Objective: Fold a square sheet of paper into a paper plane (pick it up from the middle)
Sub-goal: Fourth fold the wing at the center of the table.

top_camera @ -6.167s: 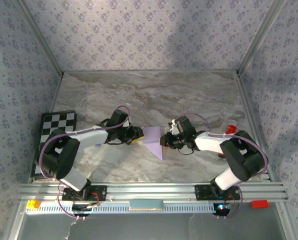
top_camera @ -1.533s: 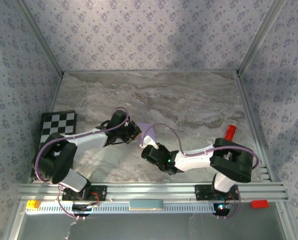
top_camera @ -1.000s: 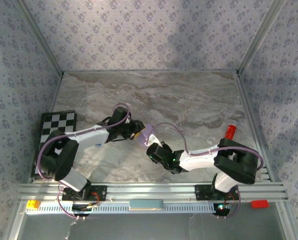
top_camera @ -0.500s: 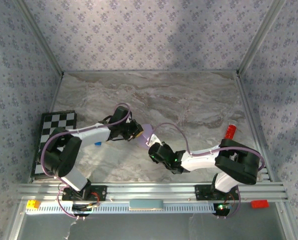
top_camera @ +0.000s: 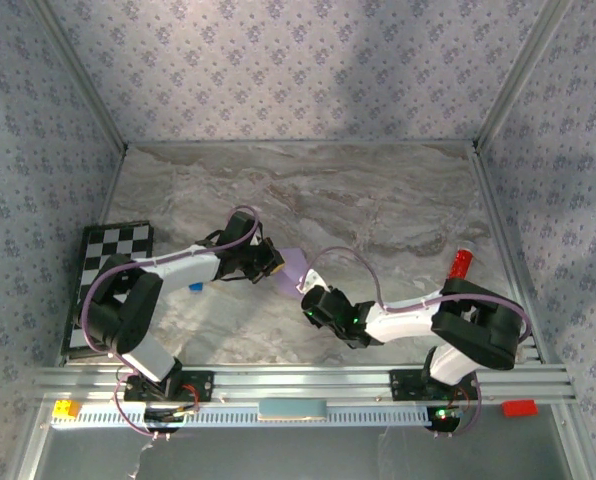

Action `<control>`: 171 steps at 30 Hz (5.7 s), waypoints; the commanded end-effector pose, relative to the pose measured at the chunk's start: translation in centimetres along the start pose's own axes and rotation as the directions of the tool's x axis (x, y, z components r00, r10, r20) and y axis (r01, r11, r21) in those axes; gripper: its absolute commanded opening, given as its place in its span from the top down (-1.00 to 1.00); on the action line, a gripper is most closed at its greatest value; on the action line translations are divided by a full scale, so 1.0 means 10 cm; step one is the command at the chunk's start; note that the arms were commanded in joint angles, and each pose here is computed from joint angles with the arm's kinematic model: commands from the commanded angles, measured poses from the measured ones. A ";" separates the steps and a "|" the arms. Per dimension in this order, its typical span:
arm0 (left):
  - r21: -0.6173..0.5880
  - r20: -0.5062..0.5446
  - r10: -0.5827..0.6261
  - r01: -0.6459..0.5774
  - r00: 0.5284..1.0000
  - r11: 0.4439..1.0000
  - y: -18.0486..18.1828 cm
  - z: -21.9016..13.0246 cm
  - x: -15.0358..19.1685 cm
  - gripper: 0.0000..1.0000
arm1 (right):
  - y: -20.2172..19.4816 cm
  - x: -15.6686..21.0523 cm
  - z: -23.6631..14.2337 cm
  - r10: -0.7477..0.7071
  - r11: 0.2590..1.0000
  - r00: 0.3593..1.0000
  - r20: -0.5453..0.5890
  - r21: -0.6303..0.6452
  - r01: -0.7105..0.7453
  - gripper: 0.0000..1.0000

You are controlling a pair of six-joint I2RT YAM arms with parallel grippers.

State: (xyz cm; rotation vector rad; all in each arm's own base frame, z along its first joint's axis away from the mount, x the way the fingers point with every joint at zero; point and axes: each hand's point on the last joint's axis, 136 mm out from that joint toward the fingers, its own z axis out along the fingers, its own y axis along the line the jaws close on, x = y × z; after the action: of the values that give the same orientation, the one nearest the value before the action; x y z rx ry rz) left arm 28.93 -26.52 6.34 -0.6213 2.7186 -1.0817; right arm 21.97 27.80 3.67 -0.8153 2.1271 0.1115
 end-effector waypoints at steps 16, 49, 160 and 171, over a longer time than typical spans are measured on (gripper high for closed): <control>0.021 -0.013 0.012 -0.012 1.000 1.000 -0.11 -0.02 -0.02 0.98 | 0.02 -0.07 -0.01 0.034 0.999 0.999 0.019 -0.040 -0.033 0.68; -0.004 0.101 0.053 -0.053 0.993 0.999 -0.04 -0.35 -0.09 0.28 | 0.16 0.00 0.11 0.332 0.894 0.939 -0.092 -0.286 -0.345 0.95; 0.184 -0.063 0.225 -0.210 0.972 0.960 -0.31 0.14 0.28 0.89 | 0.17 0.25 0.26 0.674 0.452 0.562 -0.480 -0.333 -0.827 1.00; 0.147 -0.055 0.191 -0.182 0.980 0.972 -0.23 0.28 0.21 0.89 | 0.15 0.27 0.26 0.675 0.451 0.557 -0.483 -0.327 -0.830 1.00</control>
State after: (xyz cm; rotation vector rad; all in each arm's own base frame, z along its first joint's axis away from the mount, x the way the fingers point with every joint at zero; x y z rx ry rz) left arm 27.71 -29.62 5.11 -0.3218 2.6964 -1.2189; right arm 22.84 29.64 2.49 -0.0828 2.5208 1.2653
